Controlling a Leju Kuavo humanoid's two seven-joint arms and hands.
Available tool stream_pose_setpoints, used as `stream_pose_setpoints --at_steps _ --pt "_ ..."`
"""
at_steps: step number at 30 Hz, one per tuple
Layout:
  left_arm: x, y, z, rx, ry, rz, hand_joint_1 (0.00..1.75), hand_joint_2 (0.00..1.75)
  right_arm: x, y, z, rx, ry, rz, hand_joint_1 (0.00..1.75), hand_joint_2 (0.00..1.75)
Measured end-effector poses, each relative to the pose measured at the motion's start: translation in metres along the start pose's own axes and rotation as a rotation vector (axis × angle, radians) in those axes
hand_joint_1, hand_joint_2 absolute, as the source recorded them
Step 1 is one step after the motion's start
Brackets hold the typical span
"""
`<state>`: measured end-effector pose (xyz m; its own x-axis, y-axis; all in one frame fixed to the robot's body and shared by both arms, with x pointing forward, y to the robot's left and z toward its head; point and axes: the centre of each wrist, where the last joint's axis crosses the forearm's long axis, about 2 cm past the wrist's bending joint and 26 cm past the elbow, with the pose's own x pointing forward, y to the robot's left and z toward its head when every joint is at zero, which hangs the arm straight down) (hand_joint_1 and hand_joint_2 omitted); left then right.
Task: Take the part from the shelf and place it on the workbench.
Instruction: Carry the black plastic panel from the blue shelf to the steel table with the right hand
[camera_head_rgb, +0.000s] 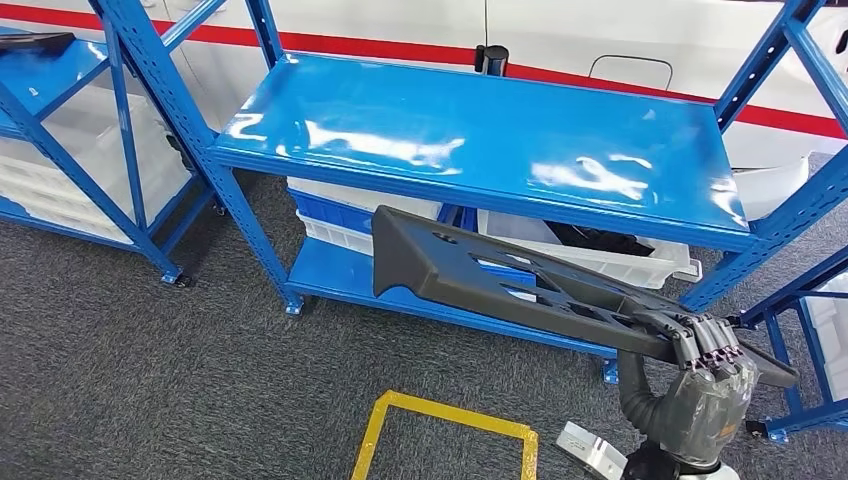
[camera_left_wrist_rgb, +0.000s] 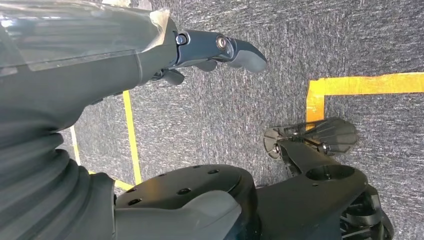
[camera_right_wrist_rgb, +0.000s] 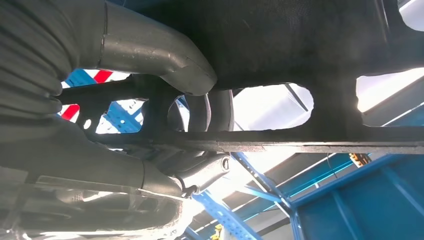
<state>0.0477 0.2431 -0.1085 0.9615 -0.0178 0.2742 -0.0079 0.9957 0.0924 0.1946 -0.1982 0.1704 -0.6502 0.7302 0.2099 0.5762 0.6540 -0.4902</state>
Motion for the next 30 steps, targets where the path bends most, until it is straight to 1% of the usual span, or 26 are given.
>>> stream_pose_setpoints --at_steps 12,20,30 --pt "0.001 0.001 0.000 -0.002 -0.016 0.000 0.00 1.75 -0.003 -0.001 0.002 -0.004 -0.006 -0.011 1.75 1.75" --pt "0.000 0.001 0.000 -0.004 -0.023 -0.001 0.00 1.75 -0.008 -0.001 0.002 -0.023 -0.030 -0.025 1.75 1.75" --pt "0.001 -0.001 0.000 -0.001 -0.022 0.007 0.00 1.75 -0.017 -0.001 0.008 -0.022 -0.017 -0.030 1.75 1.75"
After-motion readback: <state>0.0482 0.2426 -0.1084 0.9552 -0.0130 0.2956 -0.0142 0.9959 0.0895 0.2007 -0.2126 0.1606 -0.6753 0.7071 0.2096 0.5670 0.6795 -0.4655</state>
